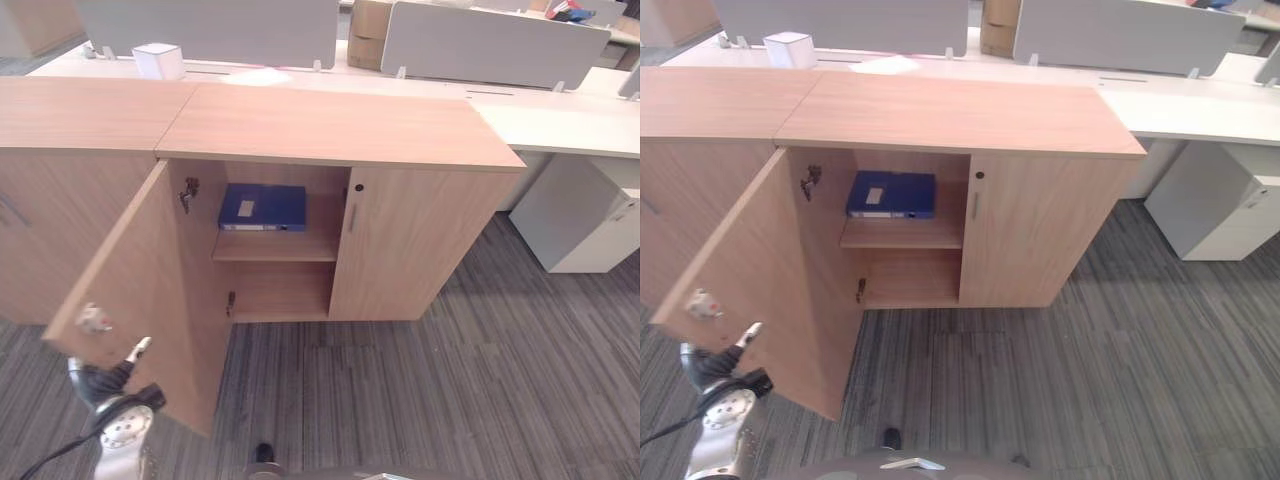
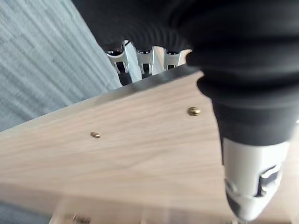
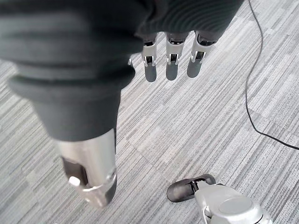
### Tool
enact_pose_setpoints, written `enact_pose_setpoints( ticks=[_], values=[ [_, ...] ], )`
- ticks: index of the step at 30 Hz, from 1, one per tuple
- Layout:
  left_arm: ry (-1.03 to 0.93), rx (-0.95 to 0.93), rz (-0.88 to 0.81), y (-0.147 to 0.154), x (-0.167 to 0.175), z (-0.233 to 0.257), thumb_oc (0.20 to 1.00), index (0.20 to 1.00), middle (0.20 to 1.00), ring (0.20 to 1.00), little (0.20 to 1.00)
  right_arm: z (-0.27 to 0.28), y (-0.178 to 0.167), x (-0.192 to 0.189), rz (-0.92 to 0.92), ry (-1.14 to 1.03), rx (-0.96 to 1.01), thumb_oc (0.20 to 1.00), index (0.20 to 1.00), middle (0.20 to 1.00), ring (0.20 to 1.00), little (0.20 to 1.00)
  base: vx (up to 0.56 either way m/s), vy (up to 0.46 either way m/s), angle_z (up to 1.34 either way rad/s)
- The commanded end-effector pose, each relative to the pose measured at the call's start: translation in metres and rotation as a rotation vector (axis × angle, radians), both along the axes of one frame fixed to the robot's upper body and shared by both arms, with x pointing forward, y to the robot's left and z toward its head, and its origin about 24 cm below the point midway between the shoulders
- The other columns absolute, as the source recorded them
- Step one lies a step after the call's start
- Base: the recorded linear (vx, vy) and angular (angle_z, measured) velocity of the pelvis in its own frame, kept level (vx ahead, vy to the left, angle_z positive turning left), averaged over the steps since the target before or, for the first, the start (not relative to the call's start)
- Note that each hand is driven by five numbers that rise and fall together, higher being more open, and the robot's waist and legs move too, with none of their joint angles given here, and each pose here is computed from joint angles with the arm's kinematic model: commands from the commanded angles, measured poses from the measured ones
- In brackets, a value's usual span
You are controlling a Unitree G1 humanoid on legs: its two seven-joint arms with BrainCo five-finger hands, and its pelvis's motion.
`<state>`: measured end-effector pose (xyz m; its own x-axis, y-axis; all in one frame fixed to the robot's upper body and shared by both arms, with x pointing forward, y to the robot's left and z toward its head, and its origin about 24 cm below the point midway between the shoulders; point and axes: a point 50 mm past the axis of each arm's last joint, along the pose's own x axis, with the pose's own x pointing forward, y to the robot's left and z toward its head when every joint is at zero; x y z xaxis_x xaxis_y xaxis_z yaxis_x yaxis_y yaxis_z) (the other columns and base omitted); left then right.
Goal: Put the empty folder in the office cabinet
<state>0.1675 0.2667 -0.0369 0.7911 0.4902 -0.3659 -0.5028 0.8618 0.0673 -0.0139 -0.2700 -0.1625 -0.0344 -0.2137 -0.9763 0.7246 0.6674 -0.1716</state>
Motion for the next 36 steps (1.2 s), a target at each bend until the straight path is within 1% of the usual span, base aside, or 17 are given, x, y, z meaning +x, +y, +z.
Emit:
enact_pose_setpoints(
  ticks=[1,2,5,8,11,13,19,20,21,22,23,24,25,28,31,33,36],
  values=[
    [-0.342,-0.178,-0.474,-0.075,0.053,0.052,1.0,1.0,1.0,1.0,1.0,-0.001,0.003,0.023,0.073,0.011,-0.011,1.0,1.0,1.0,1.0,1.0,0.0,0.0,0.0],
    [-0.342,-0.179,-0.475,-0.075,0.053,0.052,1.0,1.0,1.0,1.0,1.0,-0.001,0.003,0.023,0.072,0.012,-0.011,1.0,1.0,1.0,1.0,1.0,0.0,0.0,0.0],
    [-0.339,-0.349,-0.559,-0.098,0.045,0.048,1.0,1.0,1.0,1.0,1.0,-0.001,0.005,0.027,0.078,0.009,-0.011,1.0,1.0,1.0,1.0,1.0,0.01,-0.009,-0.06],
    [-0.334,-0.445,-0.61,-0.107,0.035,0.046,1.0,1.0,1.0,1.0,1.0,-0.001,0.004,0.027,0.072,0.016,-0.012,1.0,1.0,1.0,1.0,1.0,0.03,-0.007,-0.17],
    [-0.306,-0.46,-0.612,-0.108,0.03,0.041,1.0,1.0,1.0,1.0,1.0,-0.002,0.006,0.027,0.069,0.015,-0.004,1.0,1.0,1.0,1.0,1.0,0.02,-0.01,-0.08],
    [-0.274,-0.42,-0.61,-0.103,0.028,0.036,1.0,1.0,1.0,1.0,1.0,-0.002,0.007,0.028,0.067,0.013,-0.001,1.0,1.0,1.0,1.0,1.0,0.0,0.0,0.0],
    [0.309,-0.026,-0.556,-0.051,-0.019,-0.053,1.0,1.0,1.0,1.0,1.0,-0.002,0.008,0.048,0.098,-0.045,-0.02,1.0,1.0,1.0,1.0,1.0,0.0,-0.001,0.0],
    [0.309,-0.026,-0.556,-0.051,-0.019,-0.053,1.0,1.0,1.0,1.0,1.0,-0.002,0.008,0.048,0.098,-0.045,-0.02,1.0,1.0,1.0,1.0,1.0,0.0,0.0,0.0],
    [0.467,0.068,-0.571,-0.04,-0.035,-0.072,1.0,1.0,1.0,1.0,1.0,-0.002,0.007,0.051,0.097,-0.052,-0.034,1.0,1.0,1.0,1.0,1.0,0.0,0.0,0.0],
    [0.467,0.068,-0.571,-0.04,-0.035,-0.072,1.0,1.0,1.0,1.0,1.0,-0.002,0.007,0.051,0.097,-0.052,-0.034,1.0,1.0,1.0,1.0,1.0,0.0,0.0,0.0],
    [0.689,0.13,-0.554,-0.03,-0.063,-0.098,1.0,1.0,1.0,1.0,1.0,-0.001,0.008,0.057,0.092,-0.064,-0.046,1.0,1.0,1.0,1.0,1.0,0.0,0.0,0.0],
    [0.689,0.13,-0.554,-0.03,-0.063,-0.098,1.0,1.0,1.0,1.0,1.0,-0.001,0.008,0.057,0.092,-0.064,-0.046,1.0,1.0,1.0,1.0,1.0,0.0,0.035,0.0],
    [1.084,0.046,-0.431,-0.024,-0.139,-0.131,1.0,1.0,1.0,1.0,1.0,-0.003,0.017,0.067,0.154,-0.083,-0.028,1.0,1.0,1.0,1.0,1.0,0.0,0.028,-0.04],
    [1.232,-0.06,-0.339,-0.031,-0.184,-0.135,1.0,1.0,1.0,1.0,1.0,-0.004,0.027,0.077,0.205,-0.115,-0.006,1.0,1.0,1.0,1.0,1.0,0.02,0.03,-0.04],
    [1.208,-0.1,-0.301,-0.035,-0.184,-0.136,1.0,1.0,1.0,1.0,1.0,-0.004,0.029,0.082,0.215,-0.143,-0.003,1.0,1.0,1.0,1.0,1.0,0.01,0.009,0.06],
    [1.174,-0.17,-0.19,-0.038,-0.186,-0.137,1.0,1.0,1.0,1.0,1.0,-0.005,0.032,0.082,0.215,-0.147,0.002,1.0,1.0,1.0,1.0,1.0,0.0,0.003,0.04],
    [1.162,-0.207,-0.137,-0.04,-0.187,-0.137,1.0,1.0,1.0,1.0,1.0,-0.005,0.033,0.081,0.213,-0.145,0.008,1.0,1.0,1.0,1.0,1.0,0.01,-0.003,0.02]
  ],
)
